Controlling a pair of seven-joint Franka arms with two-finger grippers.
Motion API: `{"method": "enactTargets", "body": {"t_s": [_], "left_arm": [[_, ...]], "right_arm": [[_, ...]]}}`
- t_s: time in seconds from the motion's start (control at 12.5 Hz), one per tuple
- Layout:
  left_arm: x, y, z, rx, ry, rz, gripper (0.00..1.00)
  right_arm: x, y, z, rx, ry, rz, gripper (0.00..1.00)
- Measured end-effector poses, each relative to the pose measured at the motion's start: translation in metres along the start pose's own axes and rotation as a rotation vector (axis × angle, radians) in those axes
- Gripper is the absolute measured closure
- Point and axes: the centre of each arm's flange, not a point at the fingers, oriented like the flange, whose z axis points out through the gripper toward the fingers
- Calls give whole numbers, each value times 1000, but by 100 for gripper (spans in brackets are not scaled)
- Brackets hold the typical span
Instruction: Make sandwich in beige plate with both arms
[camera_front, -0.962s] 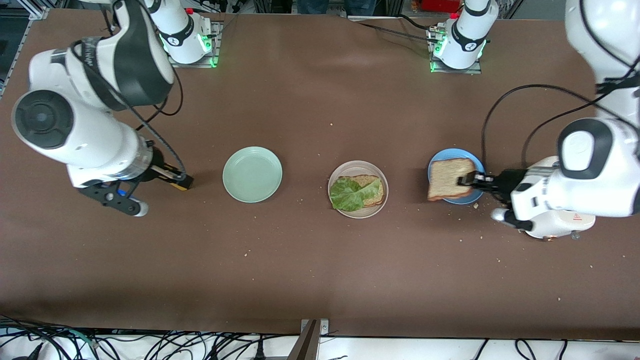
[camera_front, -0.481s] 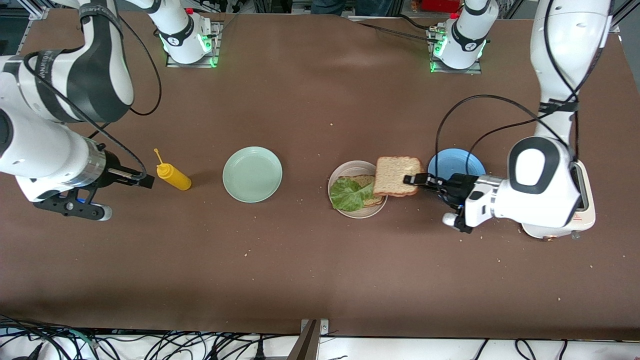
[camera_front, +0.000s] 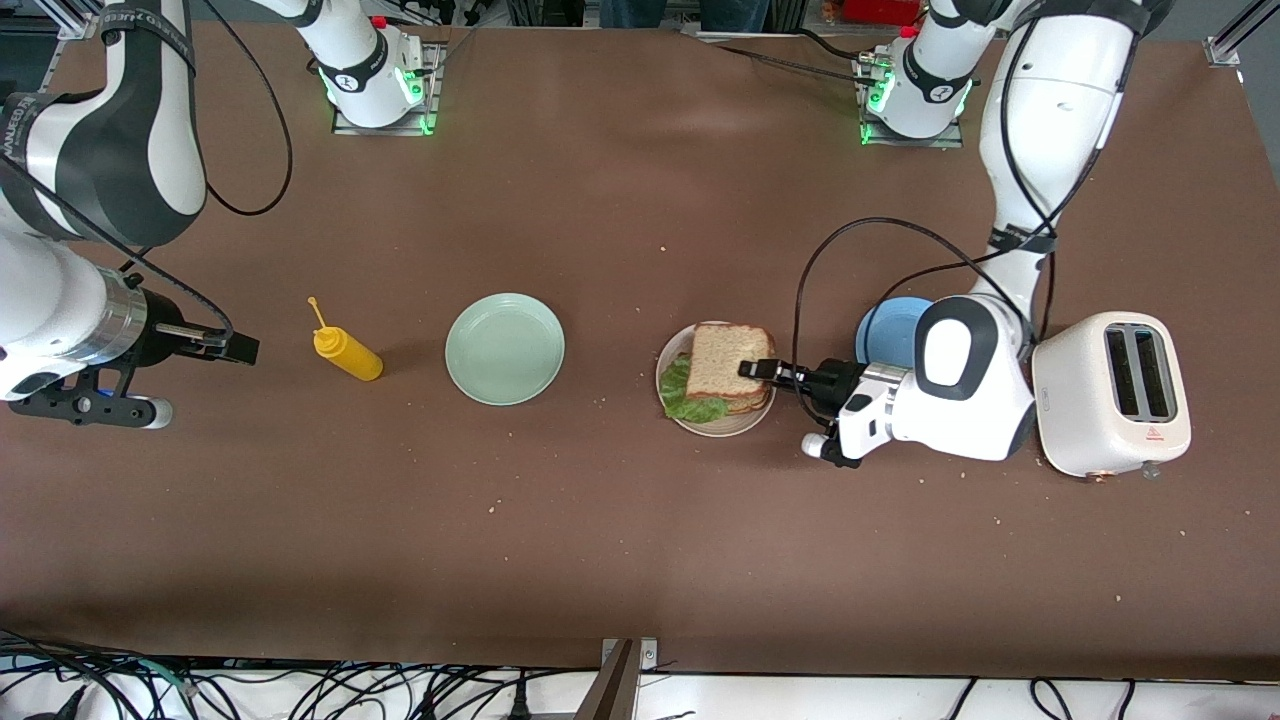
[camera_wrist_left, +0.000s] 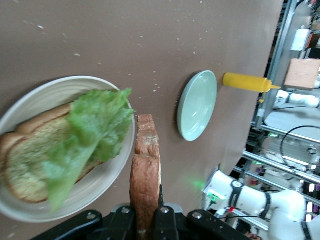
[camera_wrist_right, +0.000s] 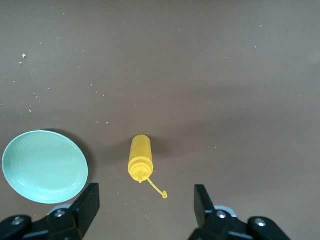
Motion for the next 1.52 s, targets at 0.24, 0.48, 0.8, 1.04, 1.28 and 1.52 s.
{"method": "enactTargets", "body": {"t_s": [0.24, 0.48, 0.8, 1.04, 1.28, 1.52], "left_arm": [[3, -12, 15, -17, -12, -24, 92], [6, -29, 23, -13, -15, -46, 87], [16, -39, 34, 30, 57, -53, 45], [17, -39, 37, 65, 60, -41, 11], [21, -47, 17, 96, 91, -44, 0], [25, -53, -22, 126, 152, -54, 0]], "right_arm": [[-1, 34, 20, 33, 28, -6, 15], [-10, 62, 32, 86, 37, -30, 15], [-12, 69, 24, 59, 84, -92, 15], [-17, 68, 9, 39, 118, -120, 14], [-19, 61, 5, 29, 125, -142, 14], [-20, 47, 0, 35, 142, -170, 0]]}}
